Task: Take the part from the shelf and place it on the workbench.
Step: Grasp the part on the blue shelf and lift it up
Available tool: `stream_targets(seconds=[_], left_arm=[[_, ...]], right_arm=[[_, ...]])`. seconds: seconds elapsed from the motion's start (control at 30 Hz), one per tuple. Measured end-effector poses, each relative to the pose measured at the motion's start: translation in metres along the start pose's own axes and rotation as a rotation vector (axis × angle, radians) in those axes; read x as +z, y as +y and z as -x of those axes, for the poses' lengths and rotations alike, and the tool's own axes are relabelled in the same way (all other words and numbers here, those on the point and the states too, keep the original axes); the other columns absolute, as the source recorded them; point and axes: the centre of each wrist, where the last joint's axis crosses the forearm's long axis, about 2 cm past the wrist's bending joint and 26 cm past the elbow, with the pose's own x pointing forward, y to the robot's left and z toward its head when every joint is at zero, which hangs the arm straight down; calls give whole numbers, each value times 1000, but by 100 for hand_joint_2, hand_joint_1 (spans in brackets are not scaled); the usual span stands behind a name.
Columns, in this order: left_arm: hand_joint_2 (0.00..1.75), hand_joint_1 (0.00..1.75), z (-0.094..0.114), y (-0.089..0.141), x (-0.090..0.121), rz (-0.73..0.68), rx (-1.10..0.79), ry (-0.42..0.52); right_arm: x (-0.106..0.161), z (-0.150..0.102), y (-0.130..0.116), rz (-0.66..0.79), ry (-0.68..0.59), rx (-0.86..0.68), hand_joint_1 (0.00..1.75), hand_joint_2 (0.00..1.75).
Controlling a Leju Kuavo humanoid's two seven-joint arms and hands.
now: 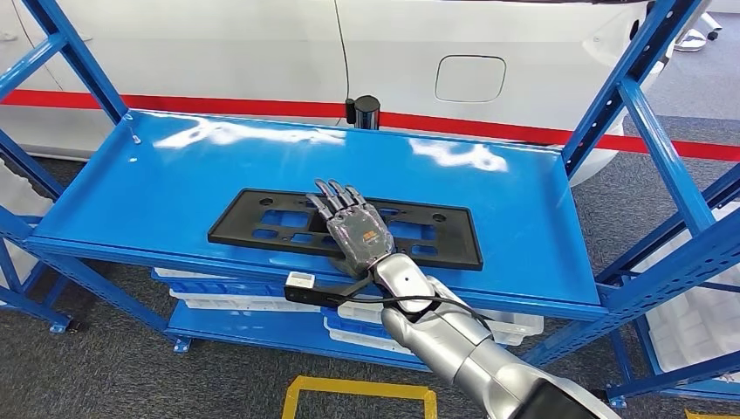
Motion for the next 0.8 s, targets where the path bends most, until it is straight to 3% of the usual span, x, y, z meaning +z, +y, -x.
stream_targets(seconds=[0.27, 0.33, 0.4, 0.47, 0.67, 0.8], left_arm=[[0, 0, 0, -2, 1, 1, 1, -2], [0, 0, 0, -3, 1, 2, 1, -4], [0, 0, 0, -3, 1, 3, 1, -5], [0, 0, 0, -4, 1, 3, 2, -5], [0, 0, 0, -5, 2, 5, 2, -6], [0, 0, 0, -5, 2, 8, 3, -10]], right_arm=[[-2, 0, 0, -52, 55, 24, 1, 175], [-3, 1, -1, -63, 72, 31, 19, 175], [-3, 1, -1, -76, 89, 39, 88, 175], [-3, 2, -1, -89, 106, 47, 147, 175], [-1, 5, 3, -109, 131, 68, 166, 175], [0, 7, 5, -119, 138, 81, 169, 175]])
